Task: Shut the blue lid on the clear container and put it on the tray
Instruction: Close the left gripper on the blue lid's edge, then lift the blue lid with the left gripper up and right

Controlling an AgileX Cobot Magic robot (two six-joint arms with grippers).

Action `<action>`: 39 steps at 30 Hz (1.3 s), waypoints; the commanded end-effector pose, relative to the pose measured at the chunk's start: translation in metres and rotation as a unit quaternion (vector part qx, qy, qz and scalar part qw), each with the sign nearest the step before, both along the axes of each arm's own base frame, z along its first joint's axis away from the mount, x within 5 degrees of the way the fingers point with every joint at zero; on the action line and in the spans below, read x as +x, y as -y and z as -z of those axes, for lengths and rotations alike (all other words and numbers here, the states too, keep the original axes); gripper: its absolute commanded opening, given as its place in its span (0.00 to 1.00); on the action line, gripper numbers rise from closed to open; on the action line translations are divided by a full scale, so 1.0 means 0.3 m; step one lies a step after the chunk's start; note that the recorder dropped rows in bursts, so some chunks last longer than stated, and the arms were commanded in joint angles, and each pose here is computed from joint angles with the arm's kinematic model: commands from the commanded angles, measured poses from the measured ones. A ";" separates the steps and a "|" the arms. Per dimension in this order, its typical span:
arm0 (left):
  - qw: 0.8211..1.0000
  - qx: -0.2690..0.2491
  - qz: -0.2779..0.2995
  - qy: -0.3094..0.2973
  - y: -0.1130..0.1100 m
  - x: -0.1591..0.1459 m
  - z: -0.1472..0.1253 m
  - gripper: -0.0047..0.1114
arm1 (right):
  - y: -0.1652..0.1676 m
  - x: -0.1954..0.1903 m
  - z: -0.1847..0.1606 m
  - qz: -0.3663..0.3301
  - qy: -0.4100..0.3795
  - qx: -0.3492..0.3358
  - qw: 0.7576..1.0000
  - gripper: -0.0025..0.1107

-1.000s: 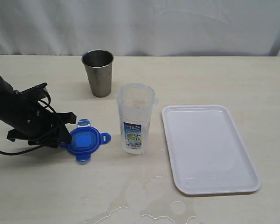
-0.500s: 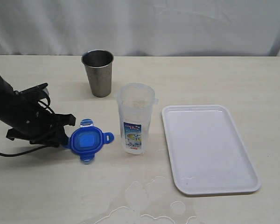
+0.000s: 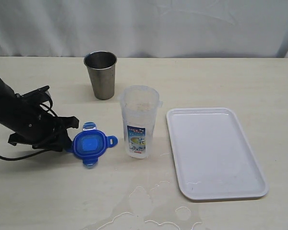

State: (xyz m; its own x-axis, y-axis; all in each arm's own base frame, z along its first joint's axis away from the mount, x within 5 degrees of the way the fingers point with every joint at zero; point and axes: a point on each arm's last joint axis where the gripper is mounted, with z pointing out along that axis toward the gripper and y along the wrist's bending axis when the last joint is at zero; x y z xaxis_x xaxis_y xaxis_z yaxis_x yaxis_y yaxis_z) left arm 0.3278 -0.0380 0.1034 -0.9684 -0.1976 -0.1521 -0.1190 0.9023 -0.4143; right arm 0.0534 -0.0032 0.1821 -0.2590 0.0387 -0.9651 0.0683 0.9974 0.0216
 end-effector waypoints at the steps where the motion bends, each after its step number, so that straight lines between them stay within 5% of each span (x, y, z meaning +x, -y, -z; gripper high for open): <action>1: 1.000 -0.006 -0.006 -0.005 -0.001 -0.002 0.008 0.30 | 0.000 0.000 0.000 -0.001 0.003 -0.003 1.000 0.06; 8: 1.000 -0.004 0.001 -0.002 -0.001 -0.002 0.008 0.28 | 0.000 0.000 0.000 -0.001 0.003 -0.003 1.000 0.06; 14: 1.000 0.003 0.026 0.009 -0.002 -0.002 0.008 0.04 | 0.000 0.000 0.000 -0.001 0.003 -0.003 1.000 0.06; 29: 0.997 0.026 0.059 0.052 -0.009 -0.008 -0.086 0.04 | 0.000 0.000 0.000 -0.001 0.003 -0.003 1.000 0.06; 34: 0.992 0.041 0.110 0.049 -0.012 -0.035 -0.127 0.04 | 0.000 0.000 0.000 -0.001 0.003 -0.003 1.000 0.06; 39: 0.985 0.051 0.128 0.102 -0.012 -0.065 -0.266 0.04 | 0.000 0.000 0.000 -0.001 0.003 -0.003 1.000 0.06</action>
